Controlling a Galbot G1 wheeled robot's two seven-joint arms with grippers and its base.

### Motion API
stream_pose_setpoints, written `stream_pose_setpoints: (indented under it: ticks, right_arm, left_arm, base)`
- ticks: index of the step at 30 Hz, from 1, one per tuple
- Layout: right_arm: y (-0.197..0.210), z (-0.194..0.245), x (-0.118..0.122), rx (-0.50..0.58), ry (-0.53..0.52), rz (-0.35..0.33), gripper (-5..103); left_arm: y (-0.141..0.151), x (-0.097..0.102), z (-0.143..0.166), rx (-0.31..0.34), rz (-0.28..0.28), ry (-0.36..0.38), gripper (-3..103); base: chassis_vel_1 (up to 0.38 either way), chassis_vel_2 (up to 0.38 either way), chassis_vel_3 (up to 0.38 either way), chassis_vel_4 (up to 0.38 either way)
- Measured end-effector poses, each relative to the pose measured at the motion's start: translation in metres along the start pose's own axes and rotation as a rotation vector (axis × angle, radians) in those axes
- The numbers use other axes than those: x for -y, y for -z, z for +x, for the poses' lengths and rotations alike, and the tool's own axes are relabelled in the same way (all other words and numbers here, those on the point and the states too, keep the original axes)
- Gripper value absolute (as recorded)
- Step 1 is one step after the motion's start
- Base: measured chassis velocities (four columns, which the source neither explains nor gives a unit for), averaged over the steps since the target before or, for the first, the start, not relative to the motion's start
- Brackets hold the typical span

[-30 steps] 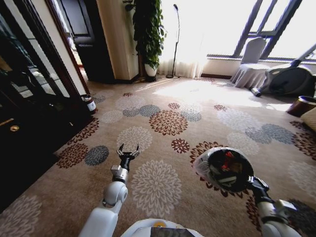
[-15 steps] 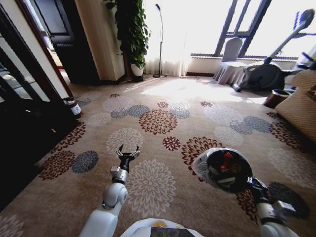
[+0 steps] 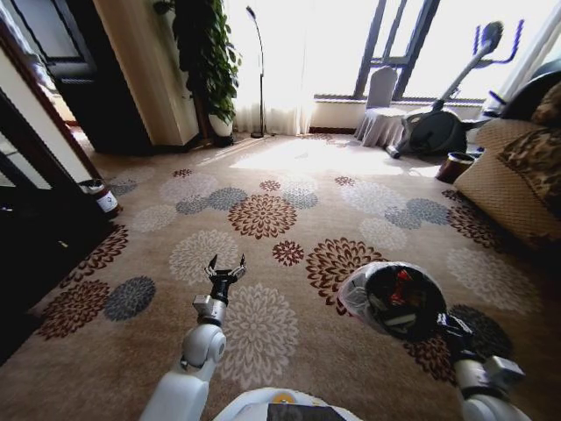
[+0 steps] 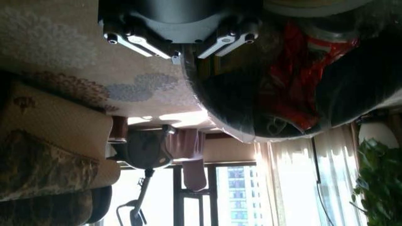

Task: Pick up the trash from the ground and place it into the trash bin.

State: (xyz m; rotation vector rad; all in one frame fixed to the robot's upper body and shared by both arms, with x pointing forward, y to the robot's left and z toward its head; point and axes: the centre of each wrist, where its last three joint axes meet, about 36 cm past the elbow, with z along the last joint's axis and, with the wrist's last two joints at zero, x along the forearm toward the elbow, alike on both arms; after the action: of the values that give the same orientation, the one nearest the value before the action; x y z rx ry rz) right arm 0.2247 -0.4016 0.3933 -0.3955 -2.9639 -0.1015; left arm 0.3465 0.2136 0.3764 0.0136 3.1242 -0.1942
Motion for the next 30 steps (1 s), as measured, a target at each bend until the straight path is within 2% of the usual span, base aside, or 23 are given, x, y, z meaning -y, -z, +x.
stream_pose_setpoints:
  ticks: [9,18,30]
  right_arm:
    - [-0.0037,0.0036,-0.0015,-0.006,-0.012,-0.017,0]
    - [-0.0064,0.0048,-0.0003,0.026,-0.016,-0.028,0]
    - [-0.0085,0.0047,0.0005,0.026,-0.016,-0.03,0]
  left_arm:
    - [-0.0014,0.0013,-0.0011,-0.004,0.005,0.001,100]
    - [-0.0036,0.0016,-0.0009,-0.008,0.009,0.008,100]
    - [-0.0042,0.0011,-0.0009,-0.009,0.007,0.011,100]
  base:
    - [-0.233,-0.236,0.246,0.232]
    - [-0.318,-0.34,0.311,0.333]
    - [-0.051,-0.287,0.031,0.3]
